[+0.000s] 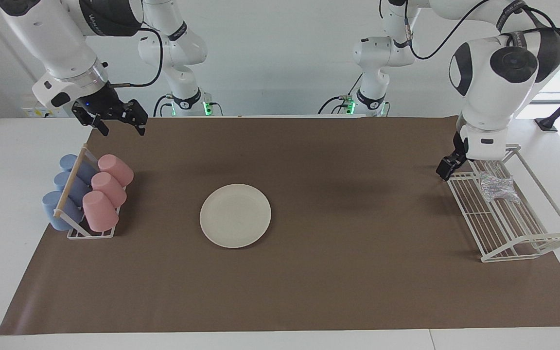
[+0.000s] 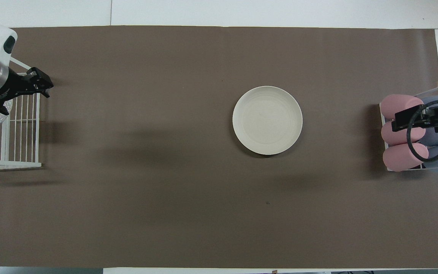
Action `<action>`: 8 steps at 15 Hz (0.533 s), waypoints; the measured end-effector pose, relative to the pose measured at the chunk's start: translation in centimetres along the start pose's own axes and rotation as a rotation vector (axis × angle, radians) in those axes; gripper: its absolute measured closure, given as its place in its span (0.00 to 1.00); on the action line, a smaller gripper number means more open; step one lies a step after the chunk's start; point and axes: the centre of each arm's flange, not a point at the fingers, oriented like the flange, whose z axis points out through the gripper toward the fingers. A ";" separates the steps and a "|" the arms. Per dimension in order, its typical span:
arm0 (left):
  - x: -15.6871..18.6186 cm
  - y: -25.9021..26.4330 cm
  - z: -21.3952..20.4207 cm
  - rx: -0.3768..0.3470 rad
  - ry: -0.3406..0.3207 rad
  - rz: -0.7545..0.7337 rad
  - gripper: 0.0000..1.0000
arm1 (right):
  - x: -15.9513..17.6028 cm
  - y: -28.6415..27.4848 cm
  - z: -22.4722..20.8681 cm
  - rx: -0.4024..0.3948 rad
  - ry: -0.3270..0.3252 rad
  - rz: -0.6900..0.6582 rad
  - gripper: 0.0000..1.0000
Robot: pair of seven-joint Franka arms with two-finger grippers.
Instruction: Wipe plate with sponge
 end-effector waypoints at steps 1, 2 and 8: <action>-0.4 -0.8 -0.6 -0.019 -0.023 0.032 0.00 | 0.0 0.0 0.0 0.000 0.001 0.000 0.00; -0.8 -1.2 -1.2 -0.039 -0.043 0.065 0.00 | 0.0 0.0 -0.1 0.000 0.002 -0.001 0.00; -3.9 -1.8 -3.2 -0.089 -0.146 0.206 0.00 | 0.0 -0.1 -0.3 0.000 0.007 -0.002 0.00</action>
